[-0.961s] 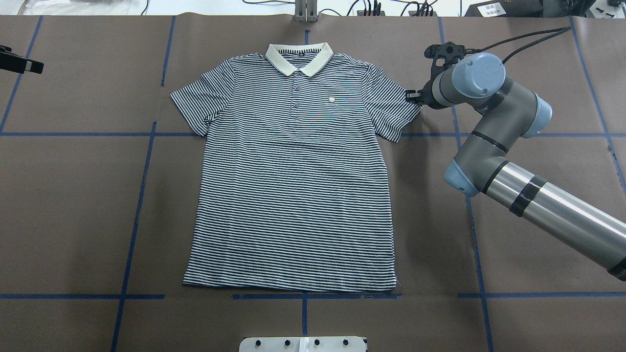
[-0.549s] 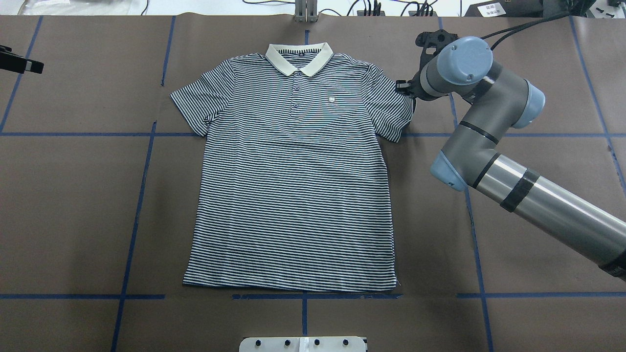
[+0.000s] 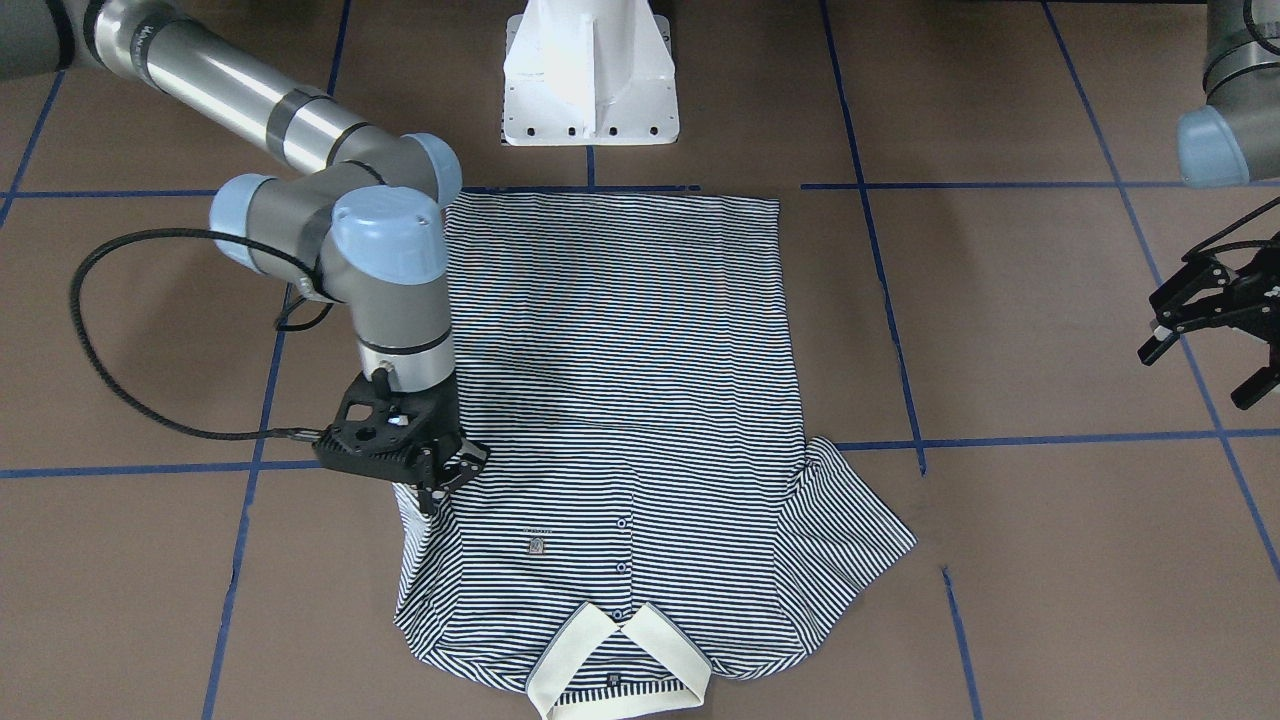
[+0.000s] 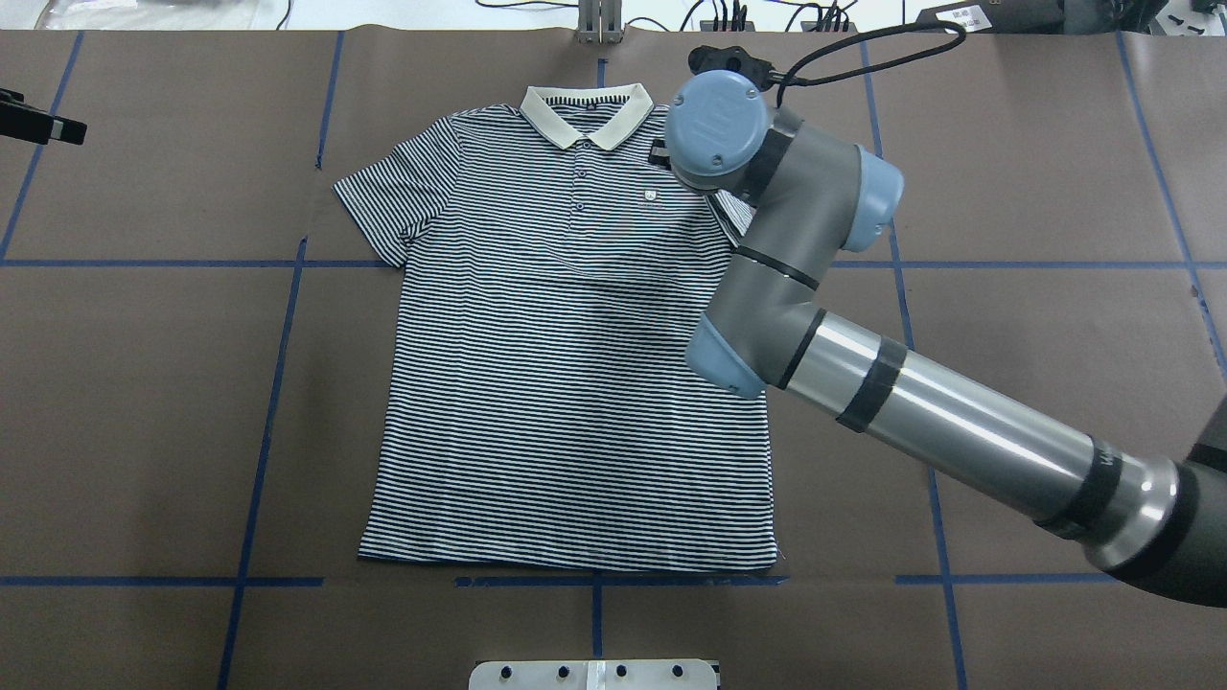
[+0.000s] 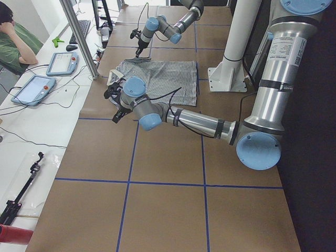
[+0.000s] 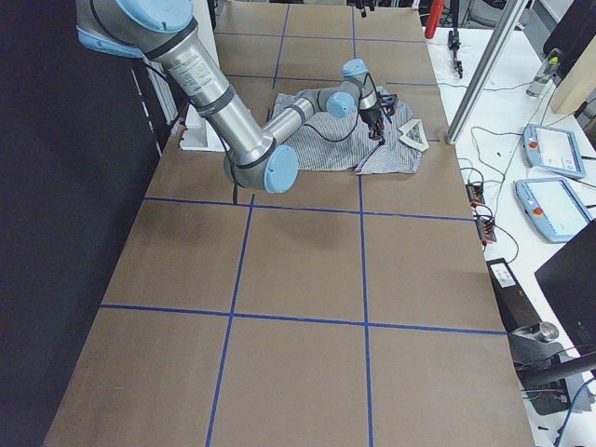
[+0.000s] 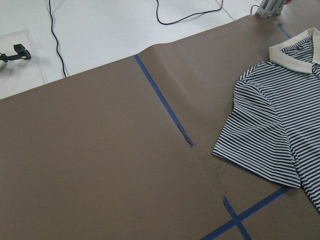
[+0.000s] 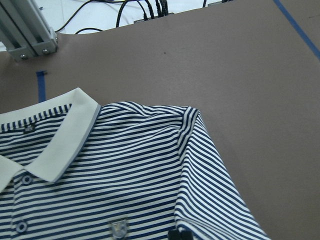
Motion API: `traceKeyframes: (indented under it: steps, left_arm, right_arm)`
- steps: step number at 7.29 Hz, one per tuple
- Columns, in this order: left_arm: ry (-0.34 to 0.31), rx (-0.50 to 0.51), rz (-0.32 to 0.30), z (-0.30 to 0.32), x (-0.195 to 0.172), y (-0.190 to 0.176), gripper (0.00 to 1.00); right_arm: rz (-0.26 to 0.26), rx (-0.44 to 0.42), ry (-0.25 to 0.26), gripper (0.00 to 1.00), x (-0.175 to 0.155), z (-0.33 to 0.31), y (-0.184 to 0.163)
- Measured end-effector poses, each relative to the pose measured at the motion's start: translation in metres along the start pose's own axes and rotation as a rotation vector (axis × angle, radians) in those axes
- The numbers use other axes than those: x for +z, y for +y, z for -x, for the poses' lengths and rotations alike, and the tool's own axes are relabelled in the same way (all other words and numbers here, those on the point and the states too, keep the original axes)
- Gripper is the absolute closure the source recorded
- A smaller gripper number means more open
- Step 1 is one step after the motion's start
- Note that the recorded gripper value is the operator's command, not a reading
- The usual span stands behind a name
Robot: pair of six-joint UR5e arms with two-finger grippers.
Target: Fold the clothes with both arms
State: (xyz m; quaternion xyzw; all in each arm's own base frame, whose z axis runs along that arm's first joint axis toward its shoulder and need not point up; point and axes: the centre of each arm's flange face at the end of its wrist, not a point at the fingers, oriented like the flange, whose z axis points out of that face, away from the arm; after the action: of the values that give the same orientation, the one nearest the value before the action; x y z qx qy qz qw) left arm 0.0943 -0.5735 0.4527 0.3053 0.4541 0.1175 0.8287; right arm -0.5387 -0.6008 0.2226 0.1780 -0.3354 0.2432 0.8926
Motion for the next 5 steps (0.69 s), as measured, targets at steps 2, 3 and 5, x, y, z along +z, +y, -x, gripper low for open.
traceKeyframes:
  steps: [2, 3, 5]
  left_arm:
    - [0.000, 0.000, 0.000, 0.000, 0.000, 0.000, 0.00]
    - [0.001, 0.000, -0.001, 0.000, 0.000, 0.000, 0.00]
    - [0.002, 0.000, -0.001, -0.001, 0.000, 0.000, 0.00]
  right_arm:
    - [-0.033, 0.039, 0.022, 1.00, 0.004, 0.043, 0.016]
    - [-0.039, 0.042, 0.021, 1.00, 0.003, 0.051, 0.021]
    - [-0.042, 0.038, 0.015, 1.00, 0.000, 0.059, 0.028]
